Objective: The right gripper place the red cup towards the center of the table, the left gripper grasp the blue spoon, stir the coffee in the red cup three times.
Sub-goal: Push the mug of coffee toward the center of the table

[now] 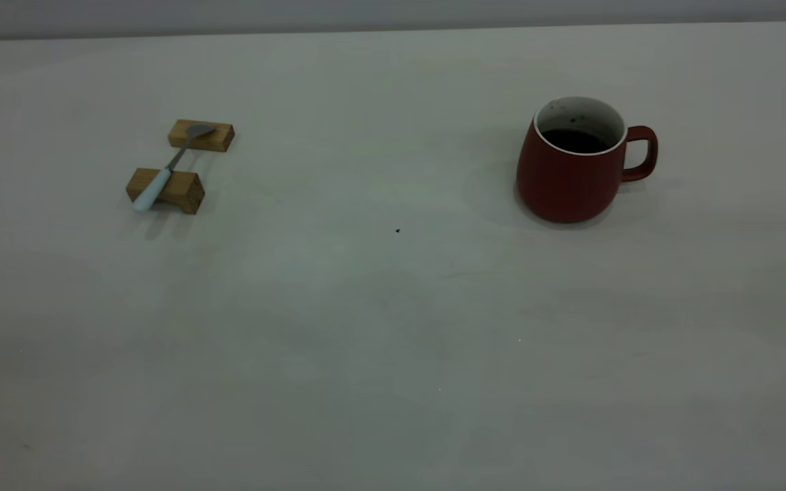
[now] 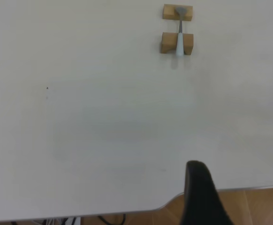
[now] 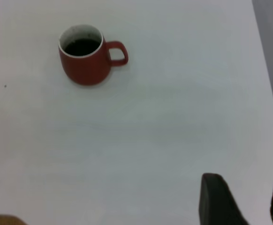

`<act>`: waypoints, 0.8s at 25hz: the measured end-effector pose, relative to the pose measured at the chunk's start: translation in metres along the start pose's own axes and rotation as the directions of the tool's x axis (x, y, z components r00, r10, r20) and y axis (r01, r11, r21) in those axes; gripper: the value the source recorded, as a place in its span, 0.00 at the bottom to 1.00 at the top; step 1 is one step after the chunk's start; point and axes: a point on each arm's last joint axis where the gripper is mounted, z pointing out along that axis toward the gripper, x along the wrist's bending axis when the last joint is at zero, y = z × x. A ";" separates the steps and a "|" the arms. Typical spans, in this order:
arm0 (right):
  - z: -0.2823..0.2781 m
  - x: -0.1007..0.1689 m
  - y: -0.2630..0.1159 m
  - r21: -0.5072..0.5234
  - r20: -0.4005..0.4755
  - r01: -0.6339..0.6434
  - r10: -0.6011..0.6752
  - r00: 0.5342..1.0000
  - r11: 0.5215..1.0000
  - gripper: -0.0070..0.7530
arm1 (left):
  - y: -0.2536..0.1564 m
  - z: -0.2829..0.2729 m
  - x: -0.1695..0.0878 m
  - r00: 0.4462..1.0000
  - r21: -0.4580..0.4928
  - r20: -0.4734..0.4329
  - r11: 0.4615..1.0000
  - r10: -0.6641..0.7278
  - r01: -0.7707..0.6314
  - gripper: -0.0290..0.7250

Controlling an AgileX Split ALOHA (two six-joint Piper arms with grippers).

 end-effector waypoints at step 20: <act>0.234 -0.011 0.129 0.459 -0.205 0.470 -0.425 0.882 0.754 0.93 | 0.000 0.000 0.000 1.000 0.000 0.000 1.000 0.000 0.000 0.70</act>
